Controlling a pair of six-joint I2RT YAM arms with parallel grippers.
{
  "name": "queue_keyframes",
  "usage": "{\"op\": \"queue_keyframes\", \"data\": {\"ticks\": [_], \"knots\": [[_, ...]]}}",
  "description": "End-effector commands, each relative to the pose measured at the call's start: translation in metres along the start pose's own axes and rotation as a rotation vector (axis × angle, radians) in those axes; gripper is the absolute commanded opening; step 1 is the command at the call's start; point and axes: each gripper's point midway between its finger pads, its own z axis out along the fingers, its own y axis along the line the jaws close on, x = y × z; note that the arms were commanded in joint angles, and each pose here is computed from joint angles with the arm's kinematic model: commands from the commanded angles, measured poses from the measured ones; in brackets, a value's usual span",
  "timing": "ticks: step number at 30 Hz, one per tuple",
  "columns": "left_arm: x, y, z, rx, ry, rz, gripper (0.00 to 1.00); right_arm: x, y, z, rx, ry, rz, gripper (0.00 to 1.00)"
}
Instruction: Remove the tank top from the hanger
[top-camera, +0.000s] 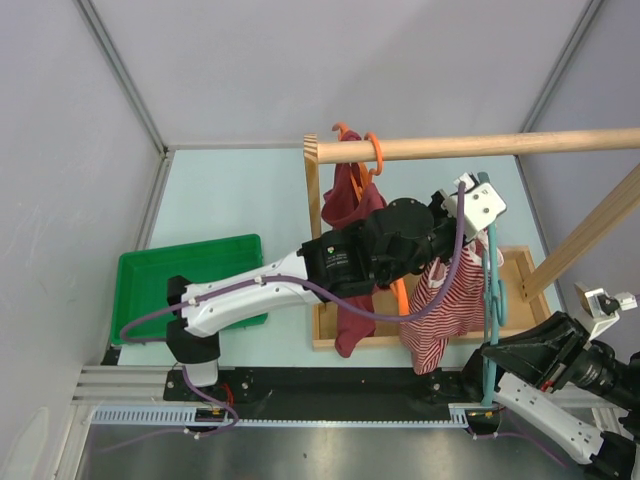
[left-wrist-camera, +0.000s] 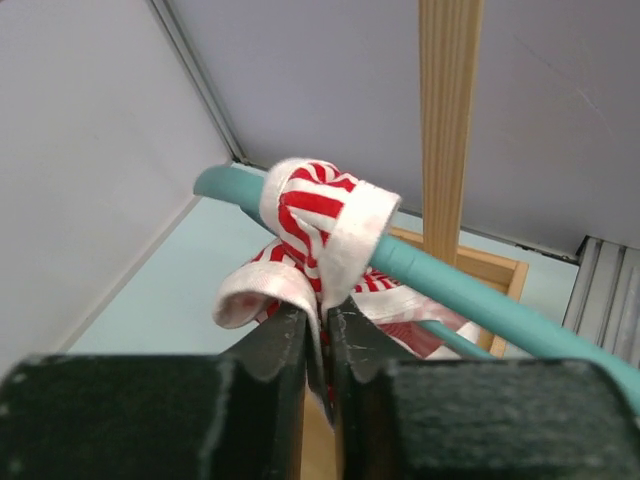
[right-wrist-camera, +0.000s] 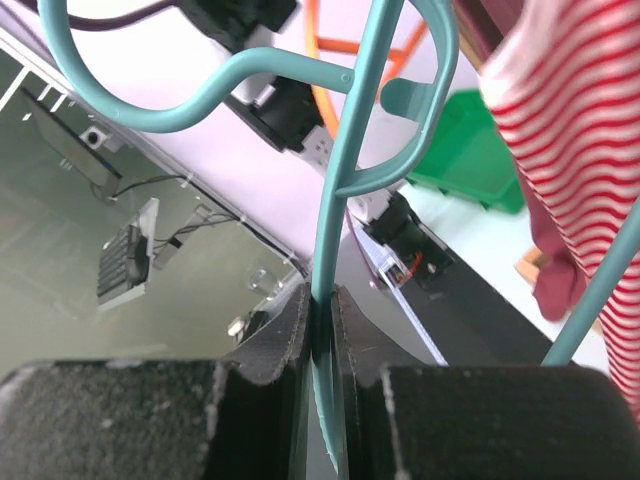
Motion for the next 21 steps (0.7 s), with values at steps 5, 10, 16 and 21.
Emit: {"op": "queue_keyframes", "data": {"ticks": [5, 10, 16, 21], "knots": [[-0.041, 0.023, -0.020, 0.016, -0.094, -0.040, 0.28, -0.025, 0.034, 0.003, -0.155, -0.072, -0.041, 0.00], [-0.040, 0.026, -0.021, 0.024, -0.093, -0.038, 0.38, -0.024, 0.036, -0.006, -0.161, -0.073, 0.001, 0.00], [-0.040, 0.030, -0.025, 0.039, -0.094, -0.029, 0.60, -0.021, 0.027, -0.012, -0.129, -0.061, 0.017, 0.00], [-0.041, 0.032, -0.033, 0.051, -0.097, -0.027, 0.61, -0.019, 0.019, -0.008, -0.106, -0.053, 0.018, 0.00]]}}
